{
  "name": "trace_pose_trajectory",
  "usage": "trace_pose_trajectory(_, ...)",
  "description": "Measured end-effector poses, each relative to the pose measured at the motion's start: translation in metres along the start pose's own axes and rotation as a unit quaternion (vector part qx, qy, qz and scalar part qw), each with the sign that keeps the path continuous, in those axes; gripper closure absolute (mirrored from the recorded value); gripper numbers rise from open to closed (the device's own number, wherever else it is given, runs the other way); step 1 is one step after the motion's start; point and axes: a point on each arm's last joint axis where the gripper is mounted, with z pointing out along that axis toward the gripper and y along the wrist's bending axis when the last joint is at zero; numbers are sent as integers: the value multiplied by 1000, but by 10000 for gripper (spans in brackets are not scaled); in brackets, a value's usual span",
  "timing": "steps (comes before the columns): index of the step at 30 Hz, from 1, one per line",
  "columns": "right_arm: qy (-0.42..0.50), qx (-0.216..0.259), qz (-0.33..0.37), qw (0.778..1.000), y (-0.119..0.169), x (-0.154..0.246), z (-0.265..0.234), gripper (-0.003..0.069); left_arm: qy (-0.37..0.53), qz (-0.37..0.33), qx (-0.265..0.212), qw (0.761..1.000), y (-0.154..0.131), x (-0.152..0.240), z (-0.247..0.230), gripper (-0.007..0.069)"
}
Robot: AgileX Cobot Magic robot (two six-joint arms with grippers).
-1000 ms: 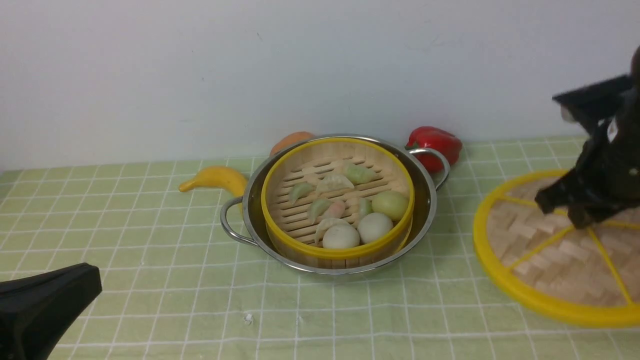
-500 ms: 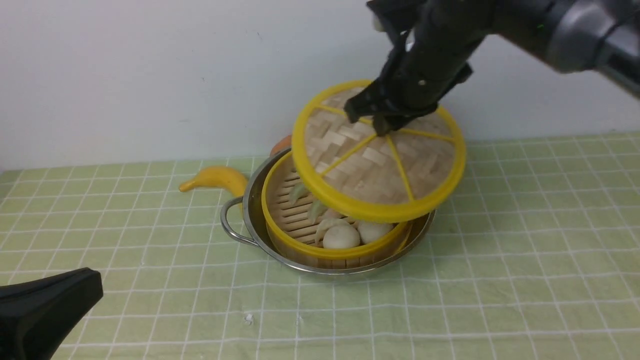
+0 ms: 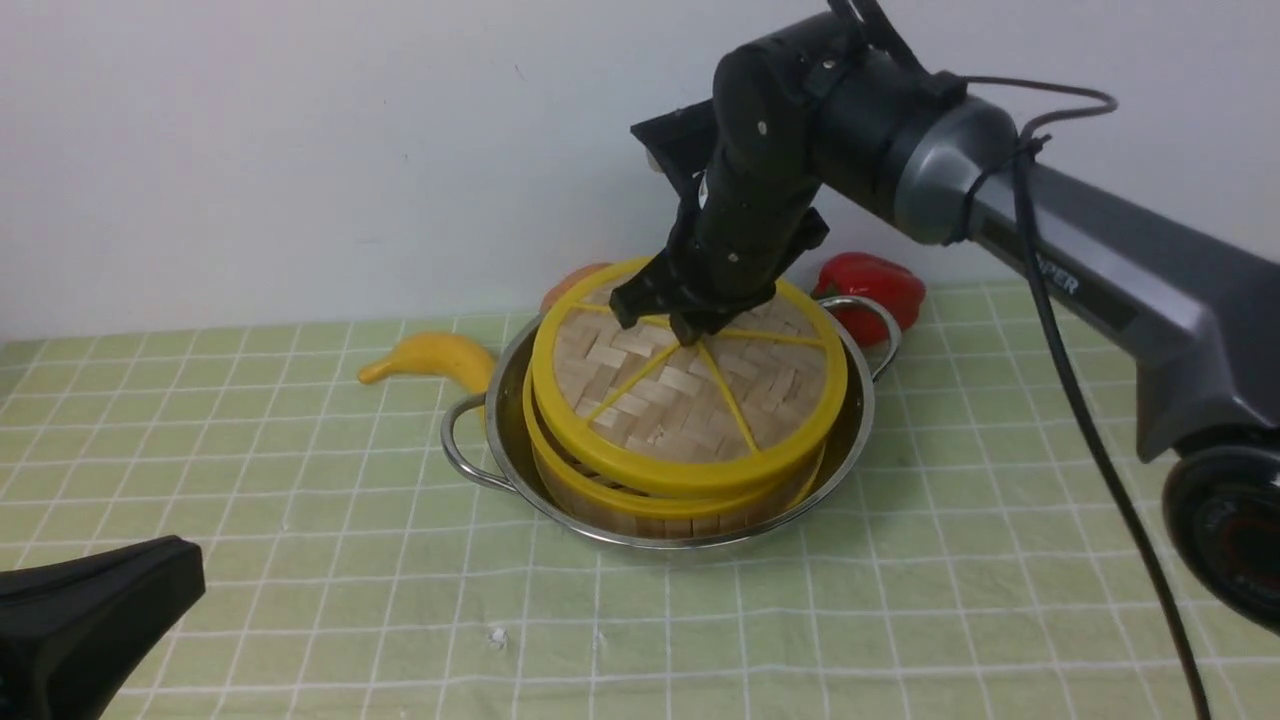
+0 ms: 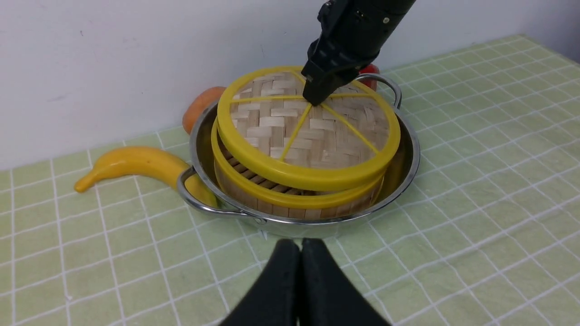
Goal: Place the steamer in the pot on the green tablecloth, and put the lid on the steamer.
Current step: 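Place the bamboo steamer lid onto the steamer basket in the pot with the right gripper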
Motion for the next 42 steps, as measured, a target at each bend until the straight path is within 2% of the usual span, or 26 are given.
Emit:
trace_pose_trajectory(12,4,-4,-34,999,10,2,6,515,0,0,0,1000,0,0,0,634)
trace_pose_trajectory(42,3,-7,-51,999,17,-1,9,515,0,3,0,1000,0,0,0,624)
